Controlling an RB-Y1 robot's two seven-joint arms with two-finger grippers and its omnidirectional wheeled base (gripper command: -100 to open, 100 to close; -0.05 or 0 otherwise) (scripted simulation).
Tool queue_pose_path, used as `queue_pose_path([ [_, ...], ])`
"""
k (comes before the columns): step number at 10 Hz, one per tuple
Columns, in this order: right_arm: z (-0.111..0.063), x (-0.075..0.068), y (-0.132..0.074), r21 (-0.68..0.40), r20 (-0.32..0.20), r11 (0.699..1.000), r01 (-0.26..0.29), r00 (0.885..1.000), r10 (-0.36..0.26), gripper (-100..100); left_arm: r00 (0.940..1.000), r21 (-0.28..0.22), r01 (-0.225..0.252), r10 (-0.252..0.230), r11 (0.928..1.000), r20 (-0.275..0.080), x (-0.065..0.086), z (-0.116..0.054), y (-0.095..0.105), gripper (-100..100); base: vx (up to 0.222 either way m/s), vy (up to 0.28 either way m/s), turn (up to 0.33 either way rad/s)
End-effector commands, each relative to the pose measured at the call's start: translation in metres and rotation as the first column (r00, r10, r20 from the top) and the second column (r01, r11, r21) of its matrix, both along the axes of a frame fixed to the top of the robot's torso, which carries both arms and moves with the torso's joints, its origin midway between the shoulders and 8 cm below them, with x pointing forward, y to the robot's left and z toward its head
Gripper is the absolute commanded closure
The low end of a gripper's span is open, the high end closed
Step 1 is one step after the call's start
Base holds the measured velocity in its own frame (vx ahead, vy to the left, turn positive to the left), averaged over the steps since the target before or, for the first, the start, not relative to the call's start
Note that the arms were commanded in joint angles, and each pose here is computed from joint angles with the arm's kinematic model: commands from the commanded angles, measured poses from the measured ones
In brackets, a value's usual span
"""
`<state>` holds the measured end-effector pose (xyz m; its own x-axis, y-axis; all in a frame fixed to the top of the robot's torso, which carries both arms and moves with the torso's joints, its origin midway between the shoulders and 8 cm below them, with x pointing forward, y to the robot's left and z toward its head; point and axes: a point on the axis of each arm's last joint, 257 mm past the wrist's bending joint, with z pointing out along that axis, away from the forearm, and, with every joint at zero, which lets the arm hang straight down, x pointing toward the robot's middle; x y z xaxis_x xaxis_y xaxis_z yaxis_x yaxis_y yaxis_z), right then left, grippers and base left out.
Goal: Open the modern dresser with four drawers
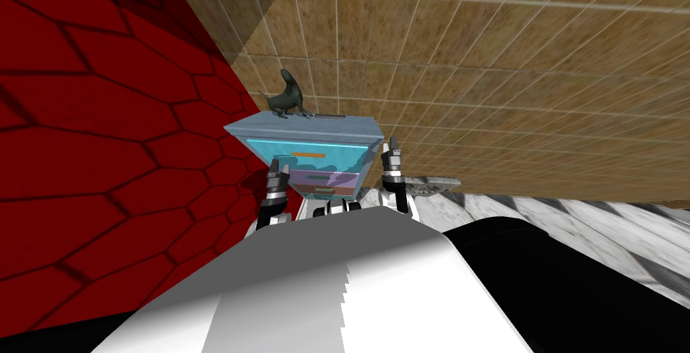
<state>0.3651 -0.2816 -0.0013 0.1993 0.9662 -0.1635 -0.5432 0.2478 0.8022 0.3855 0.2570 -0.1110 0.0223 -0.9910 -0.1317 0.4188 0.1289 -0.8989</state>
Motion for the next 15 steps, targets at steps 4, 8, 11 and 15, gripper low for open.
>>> queue_pose_path([
  [4, 0.000, 0.000, 0.000, 0.000, 0.000, 1.000, 0.000, 1.000, 0.000, 0, 0.9977, -0.004, 0.018, -0.018, 0.9998, -0.065, 0.005, -0.055, -0.003, -100, 0.016, 0.016, -0.049],
  [8, 0.000, 0.000, 0.000, 0.000, 0.000, 1.000, 0.000, 1.000, 0.000, 0, 0.9946, -0.010, 0.023, -0.024, 0.9997, -0.101, 0.005, -0.084, -0.005, -100, 0.010, 0.011, -0.029],
  [11, 0.000, 0.000, 0.000, 0.000, 0.000, 1.000, 0.000, 1.000, 0.000, 0, 0.9908, -0.020, 0.027, -0.029, 0.9994, -0.132, 0.004, -0.109, -0.007, -100, 0.014, 0.013, -0.040],
  [15, 0.000, 0.000, 0.000, 0.000, 0.000, 1.000, 0.000, 1.000, 0.000, 0, 0.9840, -0.038, 0.031, -0.037, 0.9988, -0.174, 0.000, -0.144, -0.012, -100, 0.013, 0.015, -0.041],
])
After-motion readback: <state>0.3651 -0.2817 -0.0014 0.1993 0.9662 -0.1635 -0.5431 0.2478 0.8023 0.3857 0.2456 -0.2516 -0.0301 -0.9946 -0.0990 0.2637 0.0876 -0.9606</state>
